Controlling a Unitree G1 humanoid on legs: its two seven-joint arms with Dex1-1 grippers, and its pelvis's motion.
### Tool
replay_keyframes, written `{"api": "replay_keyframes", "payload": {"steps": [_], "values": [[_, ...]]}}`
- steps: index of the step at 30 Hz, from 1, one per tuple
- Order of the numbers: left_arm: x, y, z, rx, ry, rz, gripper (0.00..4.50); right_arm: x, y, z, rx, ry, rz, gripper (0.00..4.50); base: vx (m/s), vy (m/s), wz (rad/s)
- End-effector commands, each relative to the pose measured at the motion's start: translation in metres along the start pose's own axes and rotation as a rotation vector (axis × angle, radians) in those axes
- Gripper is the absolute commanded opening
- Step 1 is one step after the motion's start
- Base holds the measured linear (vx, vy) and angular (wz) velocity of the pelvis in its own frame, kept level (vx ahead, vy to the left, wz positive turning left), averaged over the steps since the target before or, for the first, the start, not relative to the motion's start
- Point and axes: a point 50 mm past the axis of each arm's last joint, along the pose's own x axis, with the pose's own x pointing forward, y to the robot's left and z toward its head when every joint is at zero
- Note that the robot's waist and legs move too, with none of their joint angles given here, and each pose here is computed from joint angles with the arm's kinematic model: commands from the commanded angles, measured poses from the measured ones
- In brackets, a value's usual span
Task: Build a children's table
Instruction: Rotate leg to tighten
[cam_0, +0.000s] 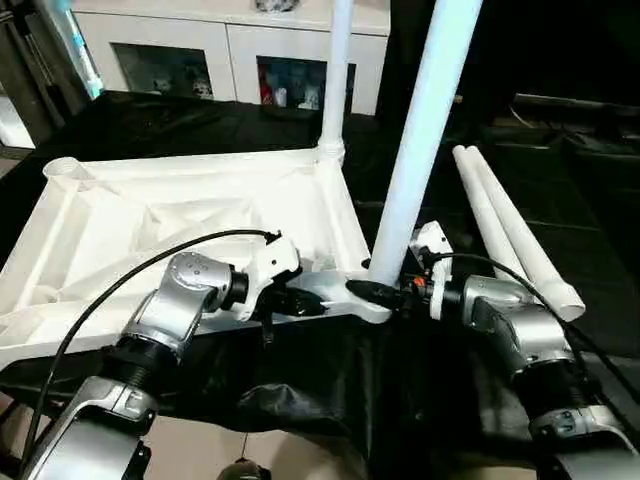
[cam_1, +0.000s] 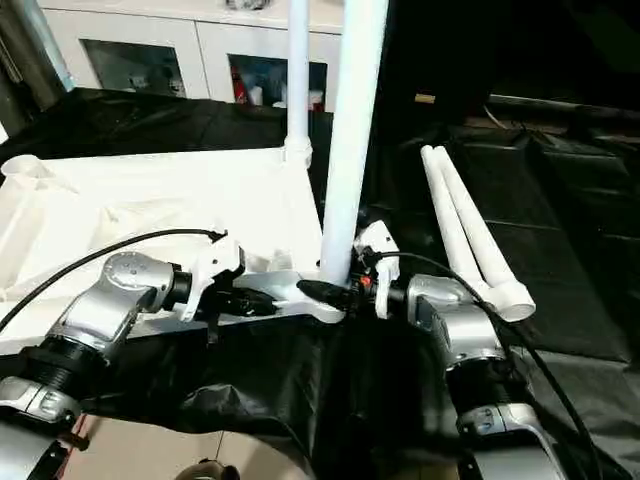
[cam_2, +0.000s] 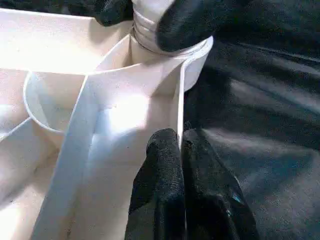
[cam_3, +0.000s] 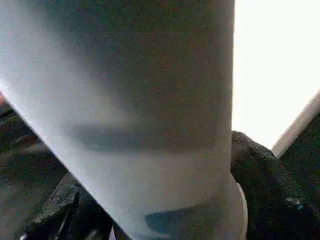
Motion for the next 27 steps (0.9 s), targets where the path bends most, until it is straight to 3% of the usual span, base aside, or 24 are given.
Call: {"api": "replay_keyframes", "payload": {"steps": [1,6,9,12,15,16,20,21,27], "values": [[0.012,0.005,0.02,0.018,-0.086,0.061,0.0,0.015,0.004,-0.009,0.022,0.037,-0.063,2.74,0.0,0.0,0.0],[0.023,0.018,0.03,-0.038,-0.102,0.216,0.0,0.032,-0.003,-0.014,0.115,0.014,-0.288,2.73,0.0,0.0,0.0],[0.034,0.027,0.041,-0.042,-0.103,0.338,0.0,0.052,0.002,-0.014,0.181,-0.014,-0.414,2.72,0.0,0.0,0.0],[0.04,0.029,0.049,-0.025,-0.121,0.376,0.0,0.066,0.008,-0.012,0.192,-0.029,-0.438,2.72,0.0,0.0,0.0],[0.045,0.028,0.055,-0.005,-0.136,0.376,0.0,0.076,0.015,-0.008,0.142,-0.036,-0.399,2.72,0.0,0.0,0.0],[0.046,0.027,0.055,-0.002,-0.138,0.369,0.0,0.077,0.016,-0.007,0.144,-0.043,-0.385,3.42,0.0,0.0,0.0],[0.046,0.024,0.053,0.009,-0.146,0.324,0.0,0.076,0.015,-0.004,0.177,-0.071,-0.351,3.48,0.0,0.0,0.0],[0.045,0.024,0.052,0.016,-0.148,0.31,0.0,0.074,0.014,-0.003,0.159,-0.066,-0.343,3.82,0.0,0.0,0.0],[0.033,0.019,0.042,0.046,-0.147,0.215,0.0,0.057,0.007,0.0,0.051,-0.04,-0.22,3.82,0.0,0.0,0.0]]}}
